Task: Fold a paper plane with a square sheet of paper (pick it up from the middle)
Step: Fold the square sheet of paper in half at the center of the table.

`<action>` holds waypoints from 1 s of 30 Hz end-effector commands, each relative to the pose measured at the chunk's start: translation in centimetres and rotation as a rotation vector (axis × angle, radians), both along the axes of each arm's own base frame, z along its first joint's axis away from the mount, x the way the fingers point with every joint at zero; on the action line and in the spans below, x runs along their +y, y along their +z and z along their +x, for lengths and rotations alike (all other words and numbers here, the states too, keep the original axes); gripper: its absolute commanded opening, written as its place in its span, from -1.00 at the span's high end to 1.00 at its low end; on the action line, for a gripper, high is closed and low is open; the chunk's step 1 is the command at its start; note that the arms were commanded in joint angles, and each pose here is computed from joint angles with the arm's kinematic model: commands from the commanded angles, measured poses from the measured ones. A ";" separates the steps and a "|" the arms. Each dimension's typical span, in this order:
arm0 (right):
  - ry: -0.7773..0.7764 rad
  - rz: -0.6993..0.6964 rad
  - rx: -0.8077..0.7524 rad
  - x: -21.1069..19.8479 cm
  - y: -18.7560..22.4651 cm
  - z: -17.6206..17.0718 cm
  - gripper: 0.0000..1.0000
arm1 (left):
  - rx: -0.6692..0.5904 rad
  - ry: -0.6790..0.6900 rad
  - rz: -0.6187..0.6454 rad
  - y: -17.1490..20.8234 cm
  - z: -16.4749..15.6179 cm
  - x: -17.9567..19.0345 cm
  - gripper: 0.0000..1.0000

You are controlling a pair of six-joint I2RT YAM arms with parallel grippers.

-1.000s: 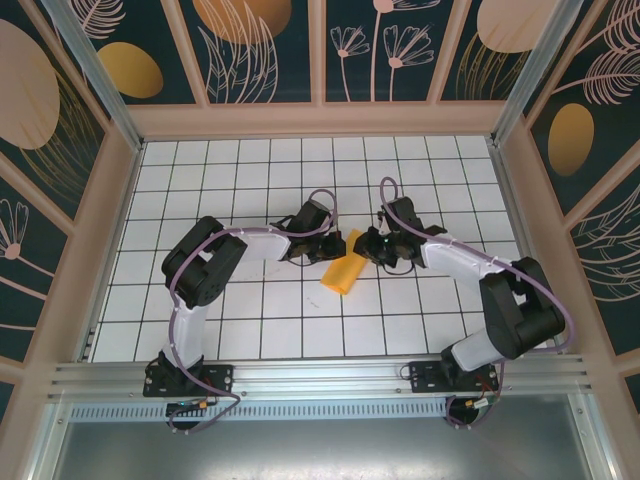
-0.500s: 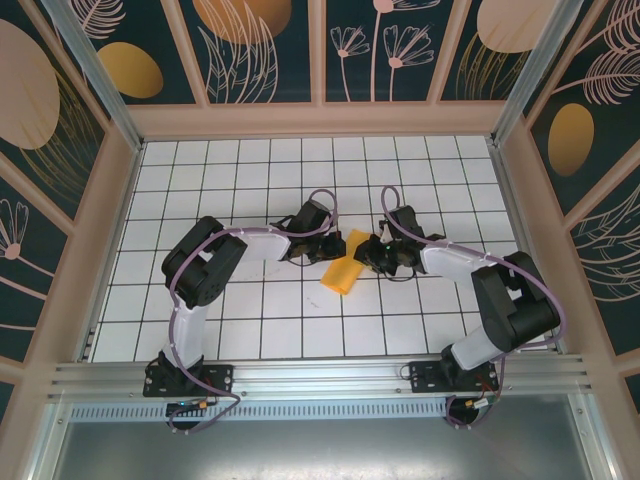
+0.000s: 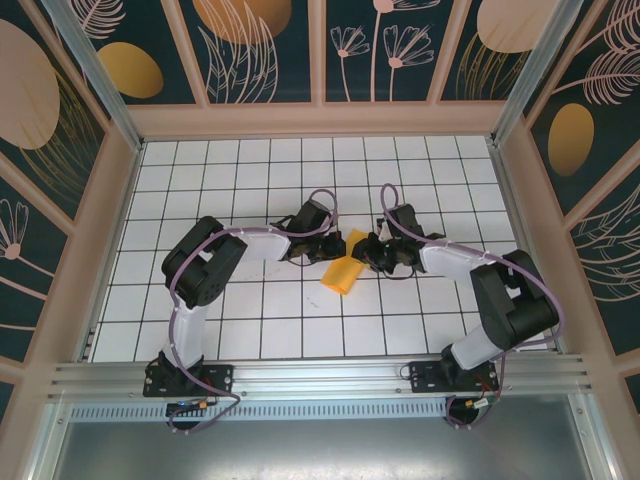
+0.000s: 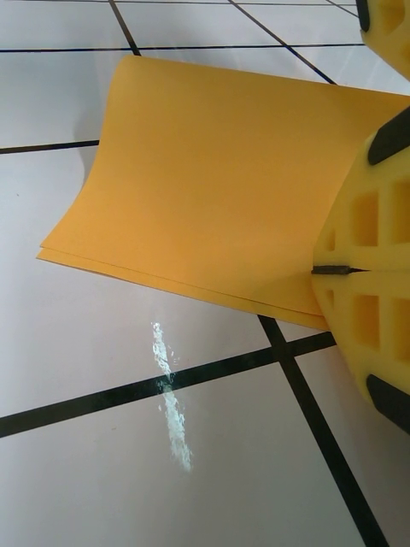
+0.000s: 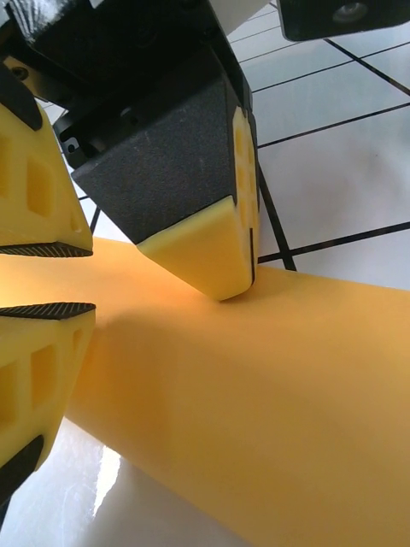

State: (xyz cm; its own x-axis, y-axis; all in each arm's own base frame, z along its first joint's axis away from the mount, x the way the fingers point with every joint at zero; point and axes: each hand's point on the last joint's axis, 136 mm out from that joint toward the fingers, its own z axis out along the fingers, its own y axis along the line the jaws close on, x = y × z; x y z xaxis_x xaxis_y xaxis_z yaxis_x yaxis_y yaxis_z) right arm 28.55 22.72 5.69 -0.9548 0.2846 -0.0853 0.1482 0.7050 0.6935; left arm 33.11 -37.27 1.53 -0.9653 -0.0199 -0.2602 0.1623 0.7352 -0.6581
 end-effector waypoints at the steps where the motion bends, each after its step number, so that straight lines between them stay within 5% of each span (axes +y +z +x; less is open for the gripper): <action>1: -0.001 0.004 0.000 0.3 -0.2 0.8 0.49 | 0.083 -0.007 0.120 -4.1 -2.0 2.0 0.93; 30: -0.041 -0.155 0.118 -3.3 -6.2 -2.4 0.47 | 0.103 -0.013 0.128 -5.0 -2.5 2.2 0.95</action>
